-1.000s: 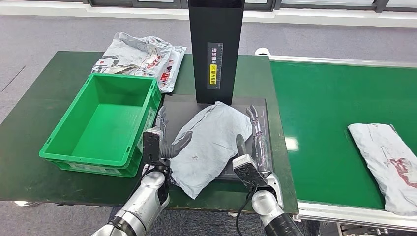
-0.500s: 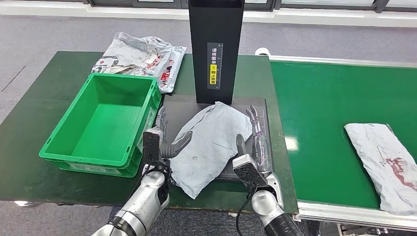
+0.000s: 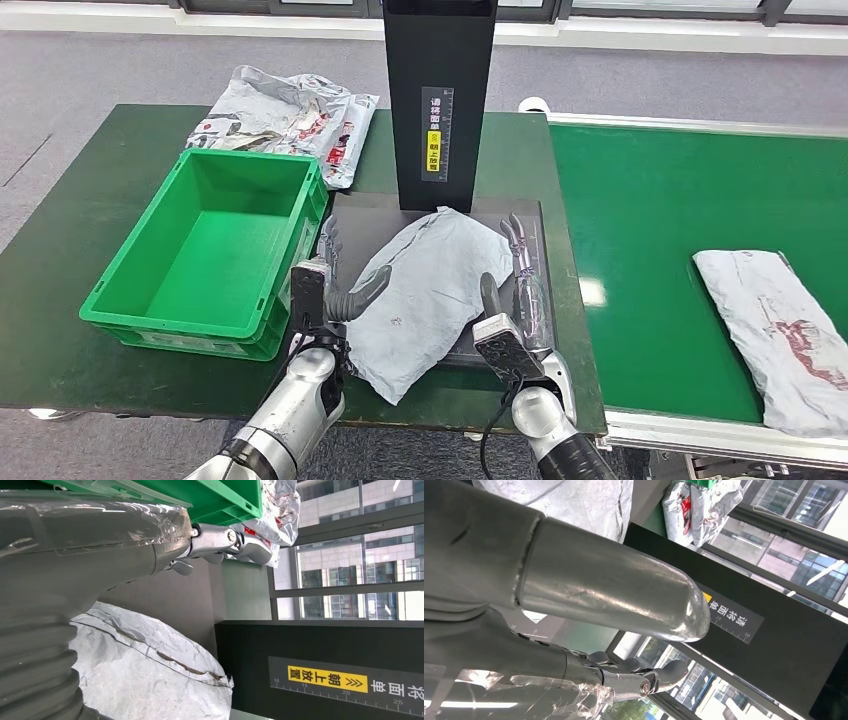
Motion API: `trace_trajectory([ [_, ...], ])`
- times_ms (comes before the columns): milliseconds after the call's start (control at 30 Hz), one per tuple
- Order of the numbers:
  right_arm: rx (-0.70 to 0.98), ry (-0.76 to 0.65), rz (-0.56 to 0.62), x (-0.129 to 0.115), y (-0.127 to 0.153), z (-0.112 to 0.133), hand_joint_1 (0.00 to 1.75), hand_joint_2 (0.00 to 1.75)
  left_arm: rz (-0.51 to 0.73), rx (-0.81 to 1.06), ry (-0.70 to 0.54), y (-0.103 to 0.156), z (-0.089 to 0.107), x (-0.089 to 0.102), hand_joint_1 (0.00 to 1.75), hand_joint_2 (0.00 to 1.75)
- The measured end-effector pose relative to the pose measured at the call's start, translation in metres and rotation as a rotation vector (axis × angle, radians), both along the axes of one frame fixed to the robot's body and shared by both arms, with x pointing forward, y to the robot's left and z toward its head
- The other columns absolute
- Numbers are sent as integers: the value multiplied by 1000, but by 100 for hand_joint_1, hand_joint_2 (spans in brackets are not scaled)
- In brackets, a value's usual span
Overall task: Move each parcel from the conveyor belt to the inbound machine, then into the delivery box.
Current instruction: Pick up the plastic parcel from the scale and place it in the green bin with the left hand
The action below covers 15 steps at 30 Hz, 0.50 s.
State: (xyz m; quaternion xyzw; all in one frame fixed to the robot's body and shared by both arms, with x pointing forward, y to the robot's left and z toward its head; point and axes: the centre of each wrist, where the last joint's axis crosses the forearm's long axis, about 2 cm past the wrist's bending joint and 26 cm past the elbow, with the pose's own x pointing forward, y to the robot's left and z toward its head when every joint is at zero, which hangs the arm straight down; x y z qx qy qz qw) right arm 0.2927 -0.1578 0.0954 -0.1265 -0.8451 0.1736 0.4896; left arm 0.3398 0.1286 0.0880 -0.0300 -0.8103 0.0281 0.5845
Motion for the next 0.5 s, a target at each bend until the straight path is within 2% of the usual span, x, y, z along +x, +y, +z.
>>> trace_trajectory([
  [500, 0, 0, 0, 0, 0, 0, 0, 0, 0, 0, -1, 0, 0, 0, 0, 175],
])
